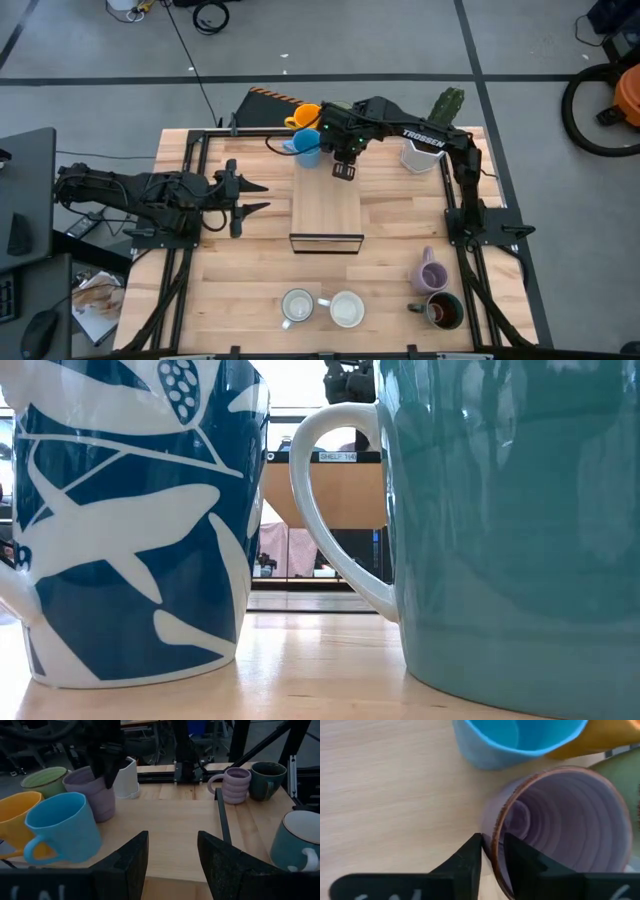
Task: Place coffee mugs
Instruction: Put the patterned purple mug on the shelf, then put the white and blue mug on the shelf
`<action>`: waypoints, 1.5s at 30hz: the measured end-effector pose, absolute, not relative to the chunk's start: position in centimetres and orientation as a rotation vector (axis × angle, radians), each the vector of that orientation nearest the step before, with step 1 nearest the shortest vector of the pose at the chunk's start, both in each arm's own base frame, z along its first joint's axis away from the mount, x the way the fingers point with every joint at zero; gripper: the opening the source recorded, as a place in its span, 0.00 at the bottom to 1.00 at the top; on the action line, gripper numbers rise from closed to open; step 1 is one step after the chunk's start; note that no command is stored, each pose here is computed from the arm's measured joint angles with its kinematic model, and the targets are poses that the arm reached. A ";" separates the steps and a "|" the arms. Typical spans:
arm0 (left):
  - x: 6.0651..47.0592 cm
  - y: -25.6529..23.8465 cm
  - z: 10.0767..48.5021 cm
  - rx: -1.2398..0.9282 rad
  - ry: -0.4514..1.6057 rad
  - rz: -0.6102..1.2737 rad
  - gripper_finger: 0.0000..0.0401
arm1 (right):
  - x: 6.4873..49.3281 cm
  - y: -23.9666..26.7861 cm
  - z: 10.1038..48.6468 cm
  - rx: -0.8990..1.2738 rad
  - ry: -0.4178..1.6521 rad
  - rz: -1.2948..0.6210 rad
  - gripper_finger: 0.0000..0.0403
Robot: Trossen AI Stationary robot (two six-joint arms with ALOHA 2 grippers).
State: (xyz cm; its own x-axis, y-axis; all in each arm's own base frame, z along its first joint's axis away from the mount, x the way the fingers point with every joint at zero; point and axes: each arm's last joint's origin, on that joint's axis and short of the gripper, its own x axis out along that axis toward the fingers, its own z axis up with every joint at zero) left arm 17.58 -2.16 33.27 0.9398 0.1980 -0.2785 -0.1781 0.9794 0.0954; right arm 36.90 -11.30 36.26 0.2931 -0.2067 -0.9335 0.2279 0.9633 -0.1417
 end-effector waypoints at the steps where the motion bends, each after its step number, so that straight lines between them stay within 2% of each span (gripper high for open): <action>1: 17.6 -2.2 33.3 0.069 0.292 0.192 0.44 | 36.9 -11.3 36.3 0.017 1.235 -0.293 0.24; 7: 17.6 -2.2 33.2 0.071 0.297 0.192 0.44 | 37.1 -11.5 36.4 0.019 1.213 -0.307 0.30; 12: 17.6 -2.2 33.2 0.071 0.297 0.192 0.44 | 37.1 -11.4 36.6 0.019 1.204 -0.311 0.30; 17: 18.0 -2.1 32.9 0.086 0.312 0.200 0.44 | 36.6 -10.8 38.4 -0.003 1.173 -0.301 0.30; 23: 19.9 -0.8 30.1 0.149 0.433 0.290 0.44 | 35.5 -9.2 40.4 -0.016 1.154 -0.285 0.31; 26: 20.6 0.6 28.5 0.145 0.468 0.269 0.44 | 34.8 -7.8 41.2 -0.022 1.146 -0.288 0.30; 29: 20.9 2.3 28.1 0.121 0.420 0.229 0.44 | 34.4 -6.3 41.8 -0.044 1.131 -0.295 0.30; 34: 20.5 5.0 26.9 0.120 0.392 0.301 0.44 | 33.4 -3.4 42.3 -0.078 1.110 -0.309 0.30; 45: 20.8 7.6 23.6 0.105 0.272 0.343 0.44 | 31.7 1.4 40.1 -0.102 1.035 -0.334 0.30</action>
